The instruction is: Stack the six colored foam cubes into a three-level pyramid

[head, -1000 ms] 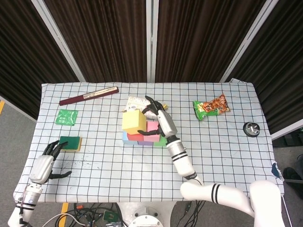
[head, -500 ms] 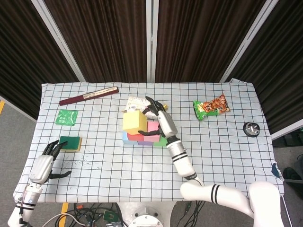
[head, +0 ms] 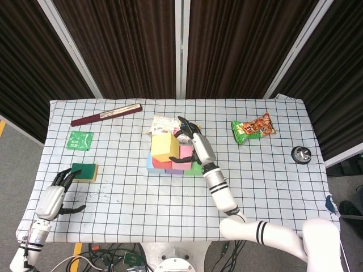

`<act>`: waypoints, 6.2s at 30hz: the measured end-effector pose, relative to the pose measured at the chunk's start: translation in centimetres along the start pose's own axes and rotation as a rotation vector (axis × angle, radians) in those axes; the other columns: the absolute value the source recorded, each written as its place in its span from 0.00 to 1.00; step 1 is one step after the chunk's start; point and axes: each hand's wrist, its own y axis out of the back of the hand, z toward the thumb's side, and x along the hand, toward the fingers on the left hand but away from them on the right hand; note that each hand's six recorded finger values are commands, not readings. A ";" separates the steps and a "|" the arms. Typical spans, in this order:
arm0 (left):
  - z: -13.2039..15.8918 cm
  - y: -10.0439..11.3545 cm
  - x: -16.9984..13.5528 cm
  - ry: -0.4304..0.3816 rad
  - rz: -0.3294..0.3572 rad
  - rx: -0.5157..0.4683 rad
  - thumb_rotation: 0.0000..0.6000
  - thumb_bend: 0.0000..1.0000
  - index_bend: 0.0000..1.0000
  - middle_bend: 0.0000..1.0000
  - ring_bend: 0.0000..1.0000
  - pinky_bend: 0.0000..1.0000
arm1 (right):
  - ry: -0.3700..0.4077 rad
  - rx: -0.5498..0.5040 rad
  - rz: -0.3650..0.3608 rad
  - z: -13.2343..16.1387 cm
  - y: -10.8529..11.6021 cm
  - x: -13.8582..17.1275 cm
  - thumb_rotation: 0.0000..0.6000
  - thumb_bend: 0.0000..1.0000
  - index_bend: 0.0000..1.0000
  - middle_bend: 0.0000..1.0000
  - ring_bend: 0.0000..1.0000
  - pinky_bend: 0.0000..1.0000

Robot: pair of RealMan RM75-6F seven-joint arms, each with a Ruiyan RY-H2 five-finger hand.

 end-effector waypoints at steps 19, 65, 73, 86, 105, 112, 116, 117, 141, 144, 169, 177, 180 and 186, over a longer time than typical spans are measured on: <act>0.1 -0.3 -0.1 -0.002 -0.008 0.002 1.00 0.00 0.10 0.14 0.02 0.07 | 0.005 -0.003 0.017 -0.7 0.7 0.8 1.00 0.00 0.00 0.24 0.00 0.00; 0.4 -0.2 0.0 -0.008 -0.009 -0.016 1.00 0.00 0.10 0.14 0.02 0.07 | -0.135 0.730 0.289 9.9 2.7 -2.5 1.00 0.00 0.00 0.26 0.00 0.00; 0.2 0.0 0.0 -0.005 -0.004 -0.023 1.00 0.00 0.10 0.14 0.02 0.07 | -0.150 0.745 0.266 9.5 1.8 -3.2 1.00 0.00 0.00 0.39 0.00 0.00; 0.2 -0.1 0.0 -0.008 -0.009 -0.024 1.00 0.00 0.10 0.14 0.02 0.07 | -0.110 0.721 0.210 9.8 1.9 -3.0 1.00 0.11 0.00 0.63 0.12 0.00; 0.9 1.9 2.8 -0.004 -0.007 -0.188 1.00 0.00 0.10 0.14 0.02 0.10 | -0.037 0.634 0.069 11.8 10.2 -0.7 1.00 0.15 0.00 0.63 0.12 0.00; 4.2 5.0 6.9 -0.073 0.013 -0.228 1.00 0.00 0.10 0.14 0.02 0.10 | -0.042 0.621 -0.034 11.7 16.4 1.9 1.00 0.15 0.00 0.63 0.12 0.00; 7.3 4.8 8.9 -0.109 -0.035 -0.263 1.00 0.00 0.09 0.14 0.02 0.10 | -0.045 0.604 -0.103 10.9 20.1 4.2 1.00 0.15 0.00 0.63 0.12 0.00; 8.0 4.7 9.5 -0.118 -0.046 -0.265 1.00 0.00 0.09 0.14 0.02 0.10 | -0.046 0.596 -0.120 10.6 21.1 5.0 1.00 0.15 0.00 0.63 0.12 0.00; 23.8 -2.0 17.6 -0.314 -0.260 -0.178 1.00 0.00 0.05 0.13 0.00 0.08 | 0.002 0.494 -0.189 7.9 28.4 12.9 1.00 0.15 0.00 0.63 0.12 0.00; 23.8 -2.5 18.3 -0.303 -0.237 -0.148 1.00 0.00 0.05 0.12 0.00 0.08 | 0.012 0.488 -0.185 8.0 28.1 12.9 1.00 0.15 0.00 0.63 0.12 0.00; 21.7 -4.0 20.7 -0.196 -0.236 -0.176 1.00 0.00 0.05 0.28 0.02 0.09 | 0.030 0.464 -0.169 7.9 27.4 12.9 1.00 0.15 0.00 0.63 0.12 0.00; 21.7 -4.1 21.0 -0.198 -0.194 -0.141 1.00 0.00 0.08 0.36 0.08 0.12 | 0.035 0.455 -0.166 7.6 27.1 13.4 1.00 0.15 0.00 0.64 0.12 0.00; 21.6 -4.2 21.2 -0.192 -0.184 -0.138 1.00 0.00 0.08 0.39 0.08 0.13 | 0.042 0.444 -0.152 7.6 26.9 13.5 1.00 0.16 0.00 0.63 0.12 0.00; 21.4 -4.4 21.3 -0.184 -0.183 -0.137 1.00 0.00 0.08 0.43 0.08 0.09 | 0.051 0.446 -0.146 7.6 26.9 13.6 1.00 0.16 0.00 0.63 0.12 0.00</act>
